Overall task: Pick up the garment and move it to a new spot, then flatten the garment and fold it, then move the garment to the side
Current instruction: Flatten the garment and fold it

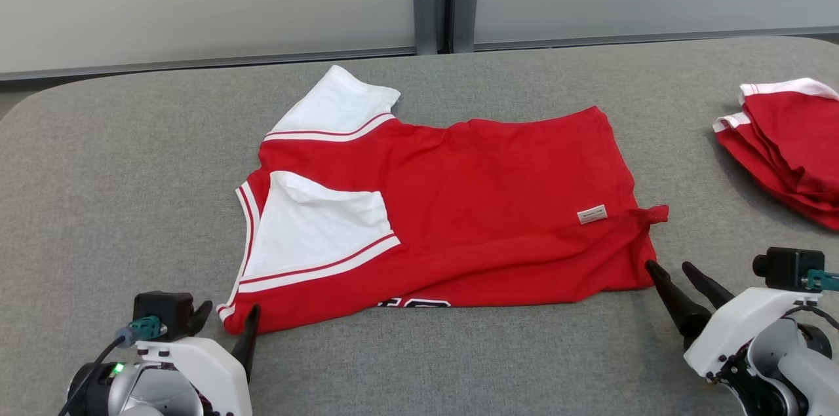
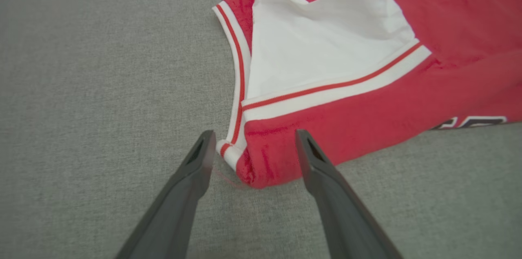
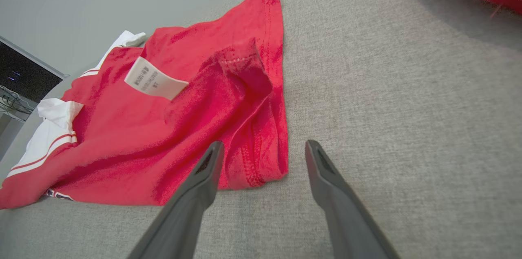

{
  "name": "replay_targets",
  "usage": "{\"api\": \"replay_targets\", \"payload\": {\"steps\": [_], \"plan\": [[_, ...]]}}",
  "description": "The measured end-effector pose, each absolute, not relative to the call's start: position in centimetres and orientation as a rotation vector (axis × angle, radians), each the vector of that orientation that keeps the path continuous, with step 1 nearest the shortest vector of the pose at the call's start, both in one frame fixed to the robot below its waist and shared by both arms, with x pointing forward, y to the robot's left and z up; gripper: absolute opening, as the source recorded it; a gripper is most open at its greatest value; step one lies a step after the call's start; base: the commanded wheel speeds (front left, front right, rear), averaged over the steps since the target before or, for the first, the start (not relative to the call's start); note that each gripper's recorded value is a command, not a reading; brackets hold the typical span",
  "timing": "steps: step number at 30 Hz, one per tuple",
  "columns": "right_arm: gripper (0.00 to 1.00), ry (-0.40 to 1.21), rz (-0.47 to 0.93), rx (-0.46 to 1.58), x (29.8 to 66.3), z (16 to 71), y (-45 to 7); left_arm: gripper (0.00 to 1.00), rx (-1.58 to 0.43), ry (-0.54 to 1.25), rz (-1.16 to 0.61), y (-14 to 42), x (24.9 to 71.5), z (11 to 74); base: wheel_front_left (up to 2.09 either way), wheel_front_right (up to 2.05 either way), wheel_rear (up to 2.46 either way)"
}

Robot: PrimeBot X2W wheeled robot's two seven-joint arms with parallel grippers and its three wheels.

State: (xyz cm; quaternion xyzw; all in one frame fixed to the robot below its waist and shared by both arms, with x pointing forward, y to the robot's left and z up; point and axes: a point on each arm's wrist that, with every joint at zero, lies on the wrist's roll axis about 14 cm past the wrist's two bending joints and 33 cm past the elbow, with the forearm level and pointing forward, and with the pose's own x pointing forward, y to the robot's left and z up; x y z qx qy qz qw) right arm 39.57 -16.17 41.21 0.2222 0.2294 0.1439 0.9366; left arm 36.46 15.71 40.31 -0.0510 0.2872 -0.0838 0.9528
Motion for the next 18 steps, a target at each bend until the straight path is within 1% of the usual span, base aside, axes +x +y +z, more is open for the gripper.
{"api": "replay_targets", "payload": {"steps": [4, 11, 18], "plan": [[1.00, 0.532, 0.306, 0.428, 39.7, 39.9, -15.5, 1.00, -0.100, 0.672, -0.174, 15.7, 35.7, 38.9, 0.00, 0.00, 0.00], [1.00, 0.596, 0.317, 0.373, 39.6, 38.5, -15.3, 1.00, -0.095, 0.728, -0.169, 15.8, 35.8, 38.2, 0.00, 0.00, 0.00], [1.00, 0.615, 0.336, 0.356, 39.8, 38.4, -14.7, 1.00, -0.106, 0.800, -0.184, 15.4, 35.7, 37.2, 0.00, 0.00, 0.00]]}}
